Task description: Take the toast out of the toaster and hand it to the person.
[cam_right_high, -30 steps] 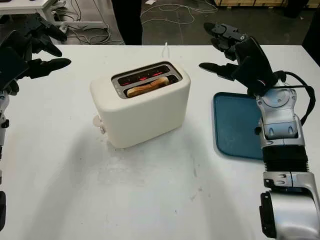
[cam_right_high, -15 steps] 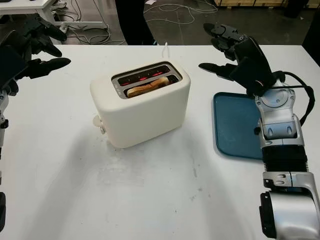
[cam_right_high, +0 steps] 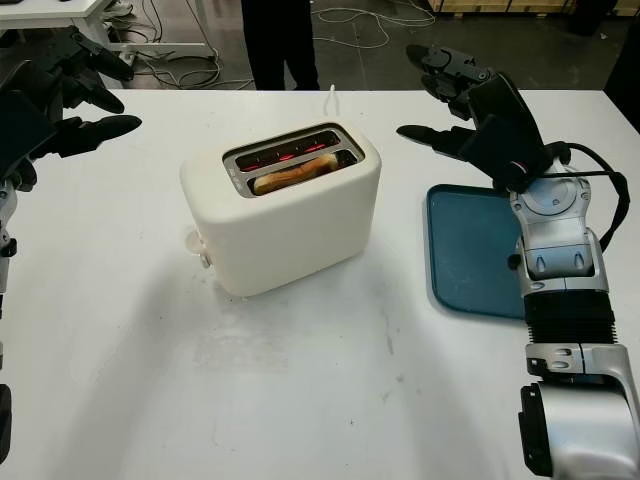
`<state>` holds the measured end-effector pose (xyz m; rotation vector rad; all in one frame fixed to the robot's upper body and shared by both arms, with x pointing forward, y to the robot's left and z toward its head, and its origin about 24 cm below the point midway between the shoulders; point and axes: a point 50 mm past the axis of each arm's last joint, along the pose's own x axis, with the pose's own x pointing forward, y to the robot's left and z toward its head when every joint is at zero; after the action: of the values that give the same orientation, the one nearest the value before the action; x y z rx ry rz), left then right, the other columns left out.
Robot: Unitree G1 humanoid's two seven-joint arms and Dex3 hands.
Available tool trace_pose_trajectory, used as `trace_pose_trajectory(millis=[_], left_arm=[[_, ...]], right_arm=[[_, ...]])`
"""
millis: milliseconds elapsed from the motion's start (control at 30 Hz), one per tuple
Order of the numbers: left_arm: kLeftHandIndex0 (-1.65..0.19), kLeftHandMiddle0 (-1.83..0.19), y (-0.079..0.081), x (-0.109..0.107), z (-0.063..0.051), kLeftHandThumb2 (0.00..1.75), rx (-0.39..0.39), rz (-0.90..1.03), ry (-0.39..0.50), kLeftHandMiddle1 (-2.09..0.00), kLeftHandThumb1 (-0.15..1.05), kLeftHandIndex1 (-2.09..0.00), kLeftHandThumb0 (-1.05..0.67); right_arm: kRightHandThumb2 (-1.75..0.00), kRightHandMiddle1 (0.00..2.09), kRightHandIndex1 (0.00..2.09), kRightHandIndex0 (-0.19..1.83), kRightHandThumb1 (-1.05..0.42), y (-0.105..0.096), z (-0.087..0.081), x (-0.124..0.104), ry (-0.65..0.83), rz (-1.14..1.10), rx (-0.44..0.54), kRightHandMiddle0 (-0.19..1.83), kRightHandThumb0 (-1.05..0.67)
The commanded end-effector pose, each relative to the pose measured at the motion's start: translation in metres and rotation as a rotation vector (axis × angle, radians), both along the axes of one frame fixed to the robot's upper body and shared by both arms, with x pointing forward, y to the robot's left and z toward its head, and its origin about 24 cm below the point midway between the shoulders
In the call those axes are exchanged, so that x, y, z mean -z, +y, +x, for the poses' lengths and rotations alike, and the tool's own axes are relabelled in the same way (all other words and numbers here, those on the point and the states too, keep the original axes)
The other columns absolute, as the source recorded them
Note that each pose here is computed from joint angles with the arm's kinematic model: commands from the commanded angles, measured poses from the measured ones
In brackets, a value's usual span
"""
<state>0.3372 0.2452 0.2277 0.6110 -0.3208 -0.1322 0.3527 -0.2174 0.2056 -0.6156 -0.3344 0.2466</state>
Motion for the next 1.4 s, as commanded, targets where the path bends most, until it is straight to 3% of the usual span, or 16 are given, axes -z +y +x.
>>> trace_pose_trajectory(millis=[0, 467, 733, 867, 967, 1067, 1133, 1167, 1233, 1367], left_arm=[[0.00, 0.00, 0.003, 0.002, -0.002, 0.00, -0.006, -0.005, -0.002, -1.61, 0.92, -1.52, -1.05], [0.00, 0.00, 0.003, 0.002, -0.003, 0.01, -0.013, 0.009, 0.011, -1.61, 0.91, -1.51, -1.05], [-0.01, 0.00, 0.003, 0.004, -0.003, 0.00, -0.017, -0.006, 0.009, -1.62, 0.91, -1.52, -1.05], [-0.01, 0.00, 0.004, 0.004, -0.003, 0.01, -0.021, 0.005, 0.009, -1.62, 0.92, -1.52, -1.05], [0.00, 0.00, 0.004, 0.004, -0.003, 0.01, -0.023, 0.003, 0.015, -1.61, 0.92, -1.52, -1.05], [0.00, 0.00, 0.003, 0.004, -0.003, 0.01, -0.021, 0.000, 0.017, -1.61, 0.92, -1.51, -1.05], [0.00, 0.00, 0.003, 0.005, -0.003, 0.00, -0.022, -0.002, 0.019, -1.61, 0.92, -1.51, -1.05], [0.00, 0.00, 0.003, 0.005, -0.003, 0.00, -0.023, -0.007, 0.020, -1.61, 0.91, -1.51, -1.05], [0.00, 0.00, 0.004, 0.005, -0.004, 0.00, -0.021, -0.014, 0.019, -1.61, 0.90, -1.51, -1.05], [0.00, 0.00, 0.004, 0.006, -0.004, 0.00, -0.019, -0.015, 0.012, -1.61, 0.90, -1.52, -1.05]], right_arm=[[0.00, 0.00, 0.01, 0.37, -0.89, 0.002, 0.000, -0.003, -0.017, 0.017, -0.009, 0.39, -0.31], [0.00, 0.00, 0.00, 0.36, -0.86, 0.002, 0.000, -0.005, -0.023, 0.047, -0.028, 0.38, -0.29], [0.00, 0.03, 0.04, 0.43, -0.72, 0.011, 0.000, -0.046, -0.170, 0.041, -0.112, 0.44, -0.28], [-0.01, 0.11, 0.13, 0.58, -0.61, 0.025, -0.002, -0.070, -0.233, -0.015, -0.207, 0.58, -0.19], [-0.01, 0.16, 0.20, 0.67, -0.55, 0.038, -0.001, -0.086, -0.265, -0.088, -0.281, 0.68, -0.29], [-0.01, 0.21, 0.29, 0.76, -0.52, 0.054, -0.001, -0.096, -0.319, -0.204, -0.311, 0.78, -0.54], [-0.01, 0.21, 0.32, 0.78, -0.52, 0.065, 0.000, -0.098, -0.329, -0.255, -0.357, 0.79, -0.59], [0.00, 0.22, 0.37, 0.77, -0.52, 0.071, 0.001, -0.096, -0.329, -0.280, -0.375, 0.80, -0.61], [-0.01, 0.25, 0.67, 0.67, -0.55, 0.082, 0.003, -0.092, -0.352, -0.356, -0.389, 0.82, -0.73], [0.00, 0.27, 0.87, 0.59, -0.57, 0.095, 0.006, -0.081, -0.341, -0.421, -0.423, 0.81, -0.76]])
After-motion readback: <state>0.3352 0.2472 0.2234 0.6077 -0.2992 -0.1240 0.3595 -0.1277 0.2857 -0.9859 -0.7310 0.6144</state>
